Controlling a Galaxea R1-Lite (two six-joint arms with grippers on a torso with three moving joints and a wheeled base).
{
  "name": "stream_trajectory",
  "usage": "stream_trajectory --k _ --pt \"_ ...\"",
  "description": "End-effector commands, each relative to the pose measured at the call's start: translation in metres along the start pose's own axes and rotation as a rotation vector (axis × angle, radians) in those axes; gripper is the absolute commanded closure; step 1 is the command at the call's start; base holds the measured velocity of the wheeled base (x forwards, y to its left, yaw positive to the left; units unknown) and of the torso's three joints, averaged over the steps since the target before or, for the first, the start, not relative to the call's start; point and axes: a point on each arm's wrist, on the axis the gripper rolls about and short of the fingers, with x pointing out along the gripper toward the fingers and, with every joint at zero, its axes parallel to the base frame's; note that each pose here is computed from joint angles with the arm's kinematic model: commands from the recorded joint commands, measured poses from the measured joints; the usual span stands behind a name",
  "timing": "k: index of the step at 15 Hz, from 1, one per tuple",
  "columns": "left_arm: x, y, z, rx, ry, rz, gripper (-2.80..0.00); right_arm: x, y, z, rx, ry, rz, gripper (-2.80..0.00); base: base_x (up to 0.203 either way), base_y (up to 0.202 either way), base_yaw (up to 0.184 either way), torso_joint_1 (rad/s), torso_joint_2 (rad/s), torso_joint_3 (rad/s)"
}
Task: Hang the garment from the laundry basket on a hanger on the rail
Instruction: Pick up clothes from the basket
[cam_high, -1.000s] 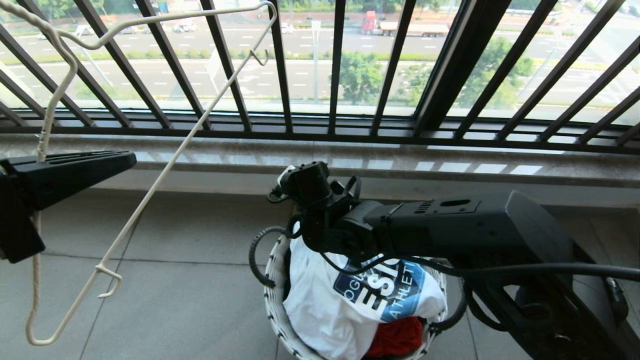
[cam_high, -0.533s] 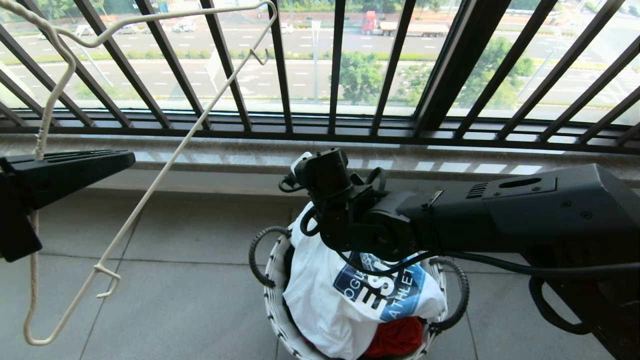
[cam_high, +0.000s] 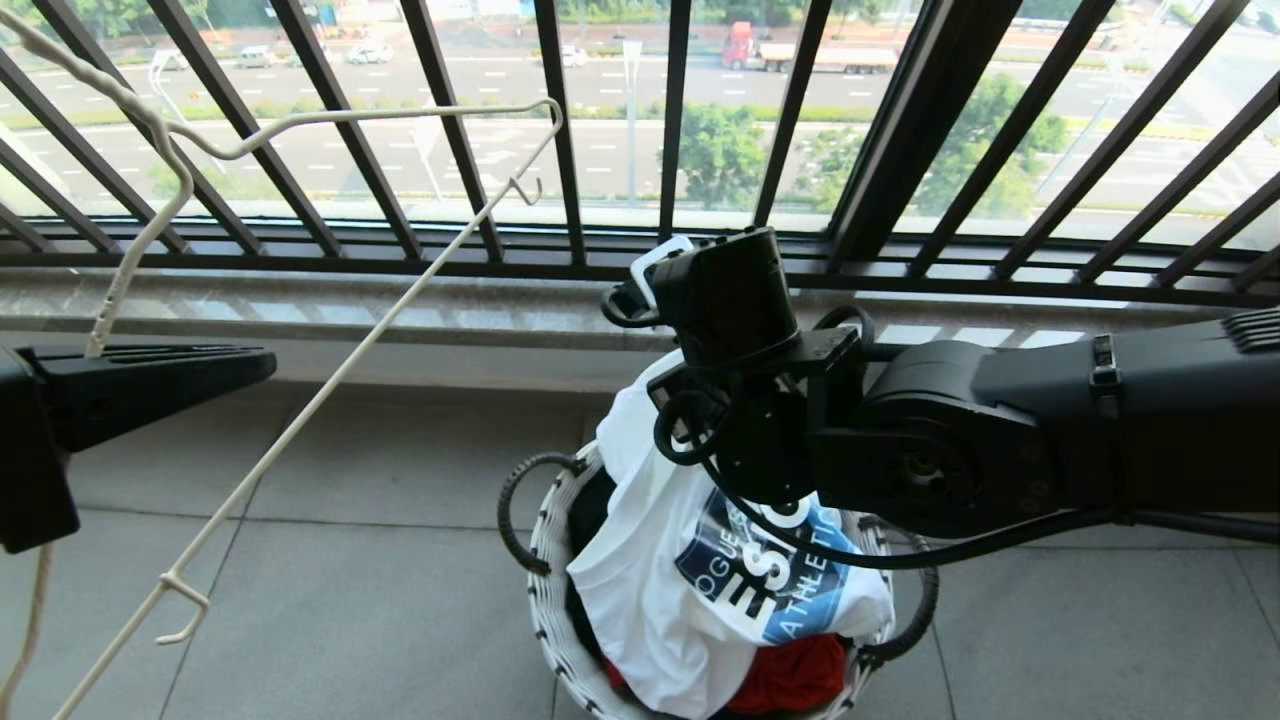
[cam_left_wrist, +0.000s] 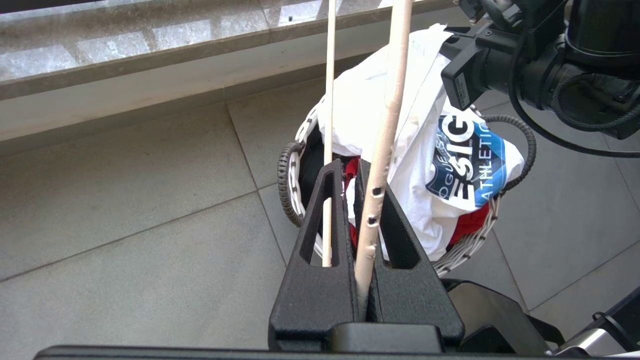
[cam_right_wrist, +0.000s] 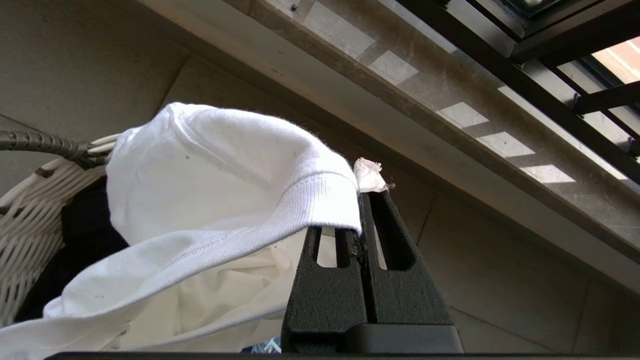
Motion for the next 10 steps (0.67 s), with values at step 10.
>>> stream_trajectory --k 10 --pt "0.029 0.003 -0.007 -0.045 0.058 0.006 0.00 -0.035 -0.034 -0.028 0.226 0.037 0.152 0.00 0.000 0.000 0.000 0.000 0.00 0.000"
